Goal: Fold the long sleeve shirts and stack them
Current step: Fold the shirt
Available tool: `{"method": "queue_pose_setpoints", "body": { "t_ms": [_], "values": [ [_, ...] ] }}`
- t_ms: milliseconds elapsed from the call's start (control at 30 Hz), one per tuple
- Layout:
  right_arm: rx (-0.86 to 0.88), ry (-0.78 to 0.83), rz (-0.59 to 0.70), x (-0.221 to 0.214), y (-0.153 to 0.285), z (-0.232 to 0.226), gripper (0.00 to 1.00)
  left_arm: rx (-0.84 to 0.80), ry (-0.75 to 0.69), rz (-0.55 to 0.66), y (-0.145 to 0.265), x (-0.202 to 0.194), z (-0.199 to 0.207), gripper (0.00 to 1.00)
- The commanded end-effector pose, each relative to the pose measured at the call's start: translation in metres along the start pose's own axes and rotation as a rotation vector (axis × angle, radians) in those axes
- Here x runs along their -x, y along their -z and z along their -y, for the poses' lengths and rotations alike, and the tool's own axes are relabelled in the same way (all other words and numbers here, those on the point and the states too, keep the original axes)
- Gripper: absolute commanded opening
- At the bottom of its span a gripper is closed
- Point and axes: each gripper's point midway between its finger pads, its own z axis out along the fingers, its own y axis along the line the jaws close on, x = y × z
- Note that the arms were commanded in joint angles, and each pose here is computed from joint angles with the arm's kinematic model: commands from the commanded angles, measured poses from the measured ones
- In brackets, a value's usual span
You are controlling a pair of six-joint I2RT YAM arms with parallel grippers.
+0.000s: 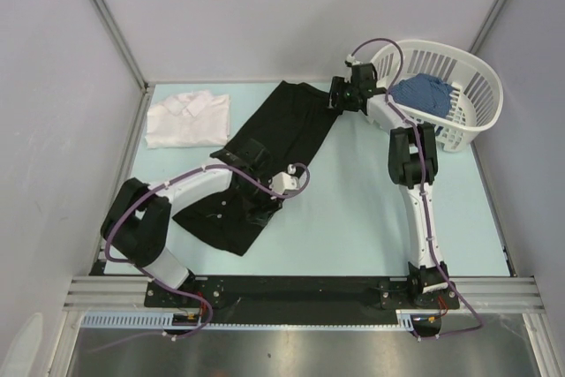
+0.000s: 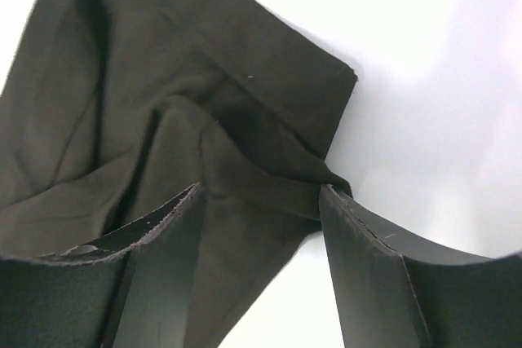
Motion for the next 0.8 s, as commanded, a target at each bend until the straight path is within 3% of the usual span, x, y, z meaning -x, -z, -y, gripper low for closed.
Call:
{"method": "queue_pose_setpoints", "body": {
  "t_ms": [0,167,267,367,467,767],
  "values": [
    [-0.04,-0.022,0.038,0.013,-0.01,0.009,0.62,0.058,-0.004,-0.015,-0.007,0.005,-0.005,0.64],
    [-0.058,0.014,0.048,0.012,-0.01,0.016,0.59,0.043,0.021,-0.095,-0.024,-0.013,0.004,0.58],
    [-0.074,0.045,0.058,0.014,-0.013,0.018,0.59,0.043,0.016,-0.138,-0.031,-0.027,0.008,0.39],
    [-0.087,0.073,0.061,0.012,-0.017,0.021,0.59,0.006,0.002,-0.149,-0.032,-0.031,0.016,0.14],
    [-0.101,0.102,0.069,0.013,-0.02,0.023,0.58,-0.049,-0.019,-0.14,-0.03,-0.03,0.029,0.0],
    [-0.105,0.163,0.095,0.016,-0.029,0.017,0.59,-0.185,-0.097,-0.11,-0.034,-0.014,0.065,0.0]
  ]
}}
